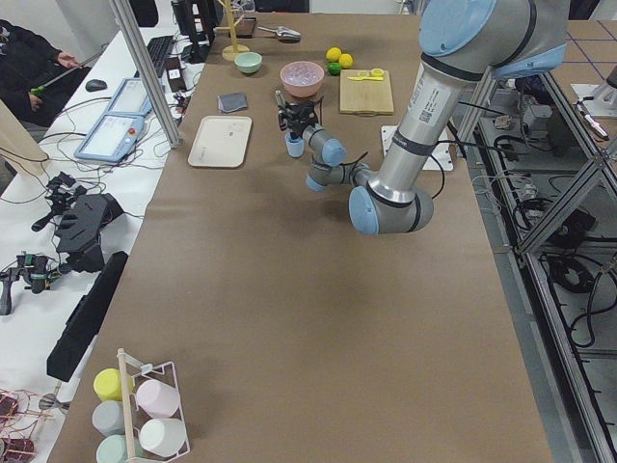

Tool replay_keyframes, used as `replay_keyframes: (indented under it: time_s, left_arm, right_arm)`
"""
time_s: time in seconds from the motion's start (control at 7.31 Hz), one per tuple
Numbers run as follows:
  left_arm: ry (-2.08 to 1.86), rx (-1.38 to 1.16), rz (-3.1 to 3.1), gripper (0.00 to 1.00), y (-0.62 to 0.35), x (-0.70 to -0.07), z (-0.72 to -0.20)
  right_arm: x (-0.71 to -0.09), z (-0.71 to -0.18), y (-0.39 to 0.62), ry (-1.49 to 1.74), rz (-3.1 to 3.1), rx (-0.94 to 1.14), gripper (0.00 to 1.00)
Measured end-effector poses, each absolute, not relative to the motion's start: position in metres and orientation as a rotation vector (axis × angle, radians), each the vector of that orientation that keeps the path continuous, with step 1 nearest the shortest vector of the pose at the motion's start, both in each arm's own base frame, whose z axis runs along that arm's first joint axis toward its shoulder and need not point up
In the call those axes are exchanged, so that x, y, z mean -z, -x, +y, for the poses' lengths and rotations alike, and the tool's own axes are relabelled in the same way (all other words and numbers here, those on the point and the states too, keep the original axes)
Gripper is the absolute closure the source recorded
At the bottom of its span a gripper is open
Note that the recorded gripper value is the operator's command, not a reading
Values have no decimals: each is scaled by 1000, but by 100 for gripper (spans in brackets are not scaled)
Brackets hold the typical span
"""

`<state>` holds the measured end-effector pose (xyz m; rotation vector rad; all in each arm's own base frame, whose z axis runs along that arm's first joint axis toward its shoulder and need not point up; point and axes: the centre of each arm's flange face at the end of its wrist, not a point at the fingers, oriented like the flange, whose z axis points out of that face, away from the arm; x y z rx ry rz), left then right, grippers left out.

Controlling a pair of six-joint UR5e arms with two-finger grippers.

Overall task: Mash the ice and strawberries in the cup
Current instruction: 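Press the pestle up and down inside the cup with the left gripper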

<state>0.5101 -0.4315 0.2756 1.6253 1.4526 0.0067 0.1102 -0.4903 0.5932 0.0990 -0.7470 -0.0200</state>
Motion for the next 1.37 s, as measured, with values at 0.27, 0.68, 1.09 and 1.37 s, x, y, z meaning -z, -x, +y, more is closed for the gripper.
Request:
replay_keyframes:
  time_s: [0.27, 0.68, 1.09, 1.37]
  left_arm:
    - [-1624, -8, 1442, 100, -509, -273, -434]
    - [-1588, -34, 1440, 100, -525, -285, -421]
    - [-1604, -19, 1455, 100, -520, -273, -424]
    - [-1631, 11, 1450, 100, -499, -260, -440]
  right_arm:
    - [-594, -487, -112, -100, -747, 16, 1]
    - [-593, -488, -113, -101, -747, 15, 1]
    - [-594, -487, -113, -100, -747, 14, 1]
    - [-594, -486, -115, -102, -746, 10, 1]
